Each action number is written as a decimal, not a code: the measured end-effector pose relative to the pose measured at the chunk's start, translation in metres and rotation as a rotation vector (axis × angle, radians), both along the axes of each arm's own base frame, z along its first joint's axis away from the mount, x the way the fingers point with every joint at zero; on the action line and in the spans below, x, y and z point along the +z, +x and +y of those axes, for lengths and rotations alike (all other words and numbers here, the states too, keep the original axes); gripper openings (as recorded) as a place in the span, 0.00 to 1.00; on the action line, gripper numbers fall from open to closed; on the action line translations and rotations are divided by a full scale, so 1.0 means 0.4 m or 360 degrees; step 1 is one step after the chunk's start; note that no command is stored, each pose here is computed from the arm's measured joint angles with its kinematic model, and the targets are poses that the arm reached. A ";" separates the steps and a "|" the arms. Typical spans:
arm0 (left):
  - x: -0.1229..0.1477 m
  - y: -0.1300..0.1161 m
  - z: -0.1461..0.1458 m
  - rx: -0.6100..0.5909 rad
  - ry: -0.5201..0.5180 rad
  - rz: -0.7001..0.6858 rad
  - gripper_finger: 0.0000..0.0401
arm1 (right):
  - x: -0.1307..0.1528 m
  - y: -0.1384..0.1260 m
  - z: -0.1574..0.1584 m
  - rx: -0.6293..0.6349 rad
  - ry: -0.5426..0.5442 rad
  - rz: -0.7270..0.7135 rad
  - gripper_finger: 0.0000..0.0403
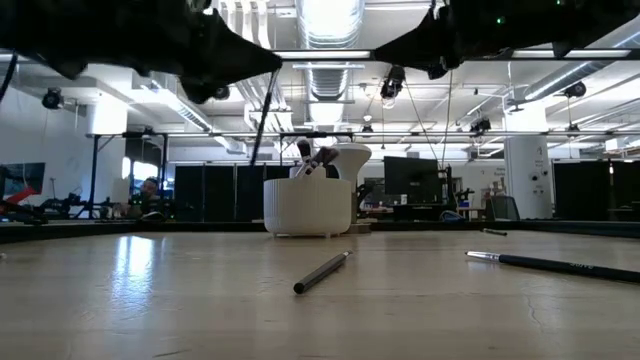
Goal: Put items in baskets/containers
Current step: Put the black eyeshadow brush into the white organizer
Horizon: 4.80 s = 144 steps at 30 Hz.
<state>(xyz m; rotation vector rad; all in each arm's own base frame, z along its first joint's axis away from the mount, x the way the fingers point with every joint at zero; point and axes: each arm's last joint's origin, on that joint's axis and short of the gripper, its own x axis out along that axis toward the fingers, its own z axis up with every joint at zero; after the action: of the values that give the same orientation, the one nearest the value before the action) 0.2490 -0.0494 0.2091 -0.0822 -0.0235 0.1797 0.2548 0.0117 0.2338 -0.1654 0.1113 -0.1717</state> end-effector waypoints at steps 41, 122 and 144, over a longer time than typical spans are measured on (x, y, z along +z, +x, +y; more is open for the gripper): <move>0.045 -0.005 0.091 -0.0127 0.0033 -0.0400 0.00 | -0.043 0.296 0.019 0.0144 0.0250 -0.0064 0.34; -0.091 -0.138 0.177 0.0196 0.0301 -0.0018 0.00 | -0.166 0.115 -0.404 -0.0333 0.0055 -0.0288 0.03; -0.112 -0.140 0.177 0.0188 0.0222 0.0080 0.00 | -0.200 0.121 -0.422 -0.0360 0.0180 -0.0251 0.15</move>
<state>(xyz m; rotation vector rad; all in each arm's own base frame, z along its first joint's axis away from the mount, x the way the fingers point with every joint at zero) 0.1932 0.0213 0.1645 0.0631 0.0091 0.2975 0.3032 -0.1572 0.1539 -0.0254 -0.0181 -0.4019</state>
